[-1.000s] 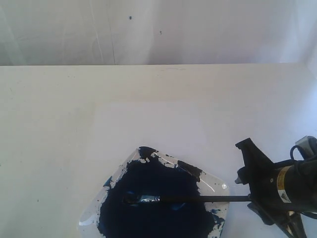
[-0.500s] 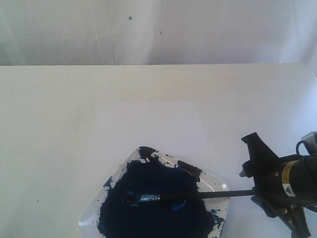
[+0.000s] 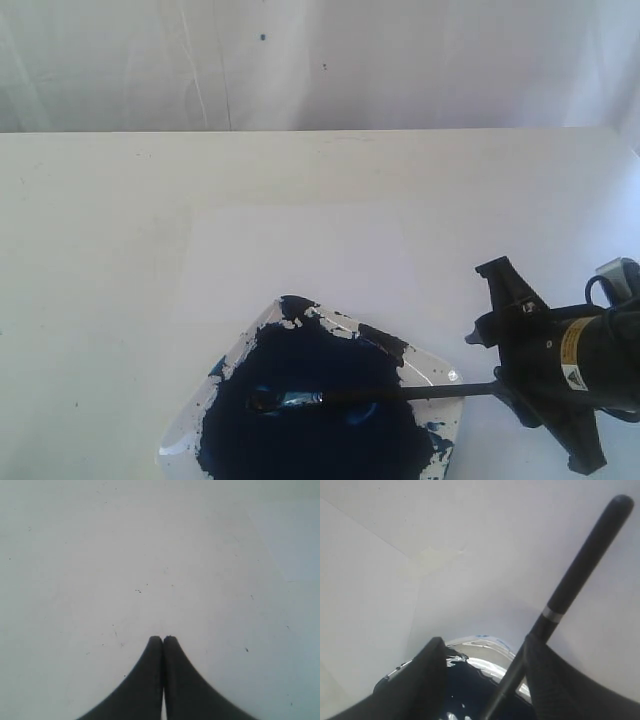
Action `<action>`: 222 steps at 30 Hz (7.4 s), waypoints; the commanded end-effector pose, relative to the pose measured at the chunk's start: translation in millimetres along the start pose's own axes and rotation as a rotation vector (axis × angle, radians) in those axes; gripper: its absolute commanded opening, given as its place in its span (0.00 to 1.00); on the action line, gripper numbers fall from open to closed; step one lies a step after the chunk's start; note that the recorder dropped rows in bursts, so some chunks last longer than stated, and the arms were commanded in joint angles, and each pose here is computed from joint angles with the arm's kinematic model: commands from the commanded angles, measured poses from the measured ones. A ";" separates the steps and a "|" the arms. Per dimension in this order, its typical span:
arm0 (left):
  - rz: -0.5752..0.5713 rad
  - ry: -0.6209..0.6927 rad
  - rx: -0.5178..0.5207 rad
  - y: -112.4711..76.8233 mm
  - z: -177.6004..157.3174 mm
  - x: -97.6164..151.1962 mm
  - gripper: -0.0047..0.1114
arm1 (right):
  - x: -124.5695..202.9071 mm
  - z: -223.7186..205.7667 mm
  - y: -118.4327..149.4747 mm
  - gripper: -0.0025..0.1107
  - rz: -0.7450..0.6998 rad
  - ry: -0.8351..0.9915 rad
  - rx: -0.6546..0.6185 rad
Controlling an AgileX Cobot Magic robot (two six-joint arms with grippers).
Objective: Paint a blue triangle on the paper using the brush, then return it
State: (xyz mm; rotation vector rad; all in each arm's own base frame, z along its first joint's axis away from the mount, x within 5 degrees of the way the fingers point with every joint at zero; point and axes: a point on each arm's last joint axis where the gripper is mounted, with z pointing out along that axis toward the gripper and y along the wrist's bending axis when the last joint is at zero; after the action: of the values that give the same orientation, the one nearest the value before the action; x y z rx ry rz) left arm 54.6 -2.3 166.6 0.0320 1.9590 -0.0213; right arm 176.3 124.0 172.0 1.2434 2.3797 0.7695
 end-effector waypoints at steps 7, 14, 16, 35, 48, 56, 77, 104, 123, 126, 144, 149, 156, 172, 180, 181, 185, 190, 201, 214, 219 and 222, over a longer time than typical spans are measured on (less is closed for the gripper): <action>-0.006 0.011 -0.001 0.1 0.9 1.3 0.04 | 8.4 -0.5 2.6 0.40 0.004 0.052 -0.052; -0.006 0.011 -0.001 0.1 0.9 1.3 0.04 | 11.8 -0.6 -4.3 0.34 -0.002 0.058 -0.028; -0.006 0.011 -0.001 0.1 0.9 1.3 0.04 | 11.4 -1.9 -9.1 0.34 -0.002 0.057 -0.021; -0.006 0.011 -0.001 0.1 0.9 1.3 0.04 | 11.5 3.2 -28.9 0.34 0.047 0.061 0.045; -0.006 0.011 -0.001 0.1 0.9 1.3 0.04 | 3.6 15.3 -29.2 0.34 0.097 0.058 0.044; -0.006 0.011 -0.001 0.1 0.9 1.3 0.04 | 1.5 15.4 -29.2 0.34 0.103 0.052 0.044; -0.006 0.011 -0.001 0.1 0.9 1.3 0.04 | 0.1 16.1 -31.2 0.34 0.127 0.041 0.065; -0.006 0.011 -0.001 0.1 0.9 1.3 0.04 | -3.2 16.1 -32.4 0.23 0.183 0.027 0.077; -0.006 0.011 -0.001 0.1 0.9 1.3 0.04 | -3.2 16.1 -33.0 0.07 0.226 0.024 0.085; -0.006 0.011 -0.001 0.1 0.9 1.3 0.04 | -3.1 16.1 -32.5 0.02 0.226 0.026 0.080; -0.006 0.011 -0.001 0.1 0.9 1.3 0.04 | -17.1 -2.6 -2.8 0.02 0.164 0.019 -0.141; -0.006 0.011 -0.001 0.1 0.9 1.3 0.04 | -27.0 -18.0 5.6 0.02 -0.082 -0.037 -0.249; -0.006 0.011 -0.001 0.1 0.9 1.3 0.04 | -20.5 -40.6 38.8 0.02 -0.471 -0.118 -0.660; -0.006 0.011 -0.001 0.1 0.9 1.3 0.04 | 5.7 -65.5 61.2 0.02 -1.223 -0.274 -1.035; -0.006 0.011 -0.001 0.1 0.9 1.3 0.04 | 26.3 -91.2 111.9 0.02 -1.540 -0.218 -1.032; -0.006 0.011 -0.001 0.1 0.9 1.3 0.04 | 31.4 -93.0 114.3 0.02 -1.568 -0.214 -1.026; -0.006 0.011 -0.001 0.1 0.9 1.3 0.04 | 46.9 -95.5 116.7 0.02 -1.610 -0.199 -1.002; -0.006 0.011 -0.001 0.1 0.9 1.3 0.04 | 50.7 -85.6 114.1 0.02 -1.629 -0.192 -0.909; -0.006 0.011 -0.001 0.1 0.9 1.3 0.04 | 56.5 -69.2 113.6 0.02 -1.617 -0.118 -0.916; -0.006 0.011 -0.001 0.1 0.9 1.3 0.04 | 58.6 -78.4 124.3 0.02 -1.606 -0.134 -0.983; -0.006 0.011 -0.001 0.1 0.9 1.3 0.04 | 58.6 -78.4 124.3 0.02 -1.606 -0.134 -0.983; -0.006 0.011 -0.001 0.1 0.9 1.3 0.04 | 58.6 -78.4 124.3 0.02 -1.606 -0.134 -0.983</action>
State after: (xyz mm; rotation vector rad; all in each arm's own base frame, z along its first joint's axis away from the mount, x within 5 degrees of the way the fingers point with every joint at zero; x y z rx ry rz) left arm 54.6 -2.3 166.6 0.0320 1.9590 -0.0213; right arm 182.6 206.4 302.2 -0.9160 1.6180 0.8665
